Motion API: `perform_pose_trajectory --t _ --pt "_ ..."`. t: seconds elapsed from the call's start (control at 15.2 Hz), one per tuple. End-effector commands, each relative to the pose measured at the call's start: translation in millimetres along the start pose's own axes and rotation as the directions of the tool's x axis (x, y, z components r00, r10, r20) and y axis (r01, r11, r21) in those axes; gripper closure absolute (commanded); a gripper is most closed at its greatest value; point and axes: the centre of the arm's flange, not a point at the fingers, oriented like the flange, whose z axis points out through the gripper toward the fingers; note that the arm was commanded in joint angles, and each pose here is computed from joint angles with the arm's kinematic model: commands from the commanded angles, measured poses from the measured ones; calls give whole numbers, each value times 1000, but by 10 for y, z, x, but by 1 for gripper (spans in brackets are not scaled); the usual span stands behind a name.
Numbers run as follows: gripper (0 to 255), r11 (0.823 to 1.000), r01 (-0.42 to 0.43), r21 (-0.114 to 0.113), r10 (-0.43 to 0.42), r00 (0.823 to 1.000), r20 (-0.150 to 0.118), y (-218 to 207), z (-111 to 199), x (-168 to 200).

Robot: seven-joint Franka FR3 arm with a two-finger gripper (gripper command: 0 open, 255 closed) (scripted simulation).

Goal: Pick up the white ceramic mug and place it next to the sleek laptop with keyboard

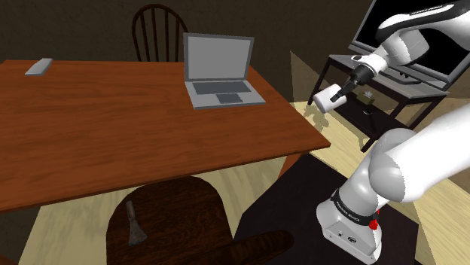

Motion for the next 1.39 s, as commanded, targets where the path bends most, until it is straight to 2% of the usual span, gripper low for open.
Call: perform_pose_trajectory --t 0.0,1.32 --pt "255 1000 0 0 0 1000 0 -56 -80 52" --pt "255 1000 0 0 0 1000 0 -572 -887 496"
